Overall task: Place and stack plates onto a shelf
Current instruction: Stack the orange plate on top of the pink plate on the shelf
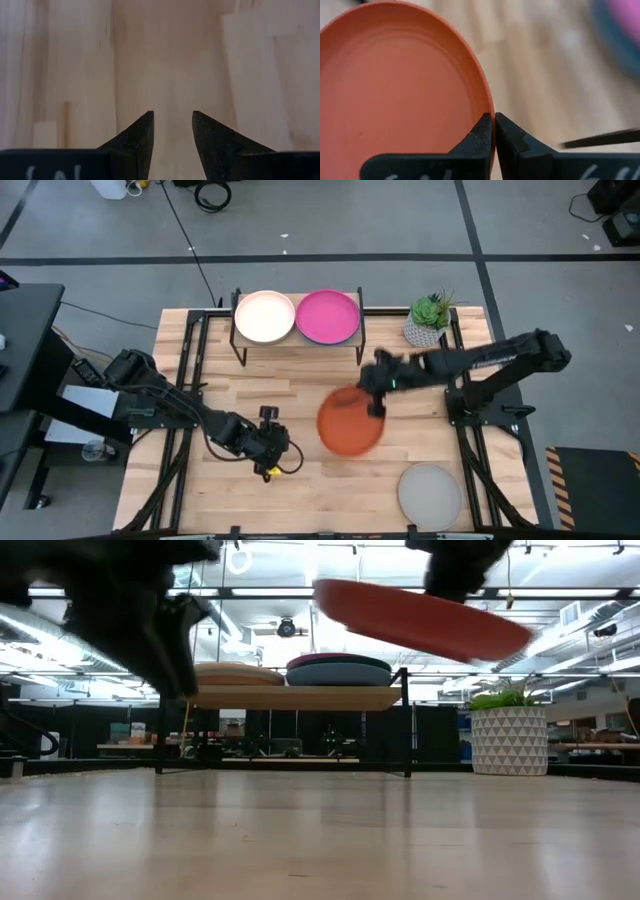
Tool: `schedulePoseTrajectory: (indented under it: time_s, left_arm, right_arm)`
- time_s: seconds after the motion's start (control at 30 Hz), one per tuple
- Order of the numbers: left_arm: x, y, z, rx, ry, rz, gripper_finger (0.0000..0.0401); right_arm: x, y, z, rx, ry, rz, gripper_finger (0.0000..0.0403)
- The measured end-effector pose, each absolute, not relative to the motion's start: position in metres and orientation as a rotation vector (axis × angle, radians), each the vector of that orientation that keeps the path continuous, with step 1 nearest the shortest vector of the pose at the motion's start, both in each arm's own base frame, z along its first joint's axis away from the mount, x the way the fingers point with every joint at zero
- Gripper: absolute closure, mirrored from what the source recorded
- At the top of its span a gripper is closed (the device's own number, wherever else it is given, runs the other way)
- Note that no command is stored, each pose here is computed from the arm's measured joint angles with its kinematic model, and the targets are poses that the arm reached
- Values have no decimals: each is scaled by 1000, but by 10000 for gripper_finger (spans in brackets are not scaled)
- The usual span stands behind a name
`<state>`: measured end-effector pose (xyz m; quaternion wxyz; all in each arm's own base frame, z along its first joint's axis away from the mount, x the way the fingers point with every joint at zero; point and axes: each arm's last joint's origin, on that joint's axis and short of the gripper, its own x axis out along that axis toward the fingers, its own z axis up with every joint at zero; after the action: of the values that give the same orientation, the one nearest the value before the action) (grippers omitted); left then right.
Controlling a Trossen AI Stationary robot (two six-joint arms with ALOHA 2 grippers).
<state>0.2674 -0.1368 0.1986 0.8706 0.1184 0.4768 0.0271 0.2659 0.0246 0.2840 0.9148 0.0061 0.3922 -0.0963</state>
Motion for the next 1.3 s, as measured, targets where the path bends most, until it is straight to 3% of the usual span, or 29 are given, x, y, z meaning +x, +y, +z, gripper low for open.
schedulePoseTrajectory:
  time_s: [0.37,0.6,0.83,1.03,1.3]
  left_arm:
    - [263,-140,184,213,929,77,260]
    - [271,-145,190,160,822,53,260]
    - [272,-146,191,113,812,62,260]
    - [268,-151,190,85,822,63,260]
    - [267,-154,193,68,826,65,260]
  right_arm:
    - [282,-88,358,26,668,-353,386]
    - [290,-157,379,75,598,-418,386]
    - [296,-215,375,141,586,-445,386]
    - [298,-251,350,226,631,-442,380]
    - [297,-268,330,277,679,-454,338]
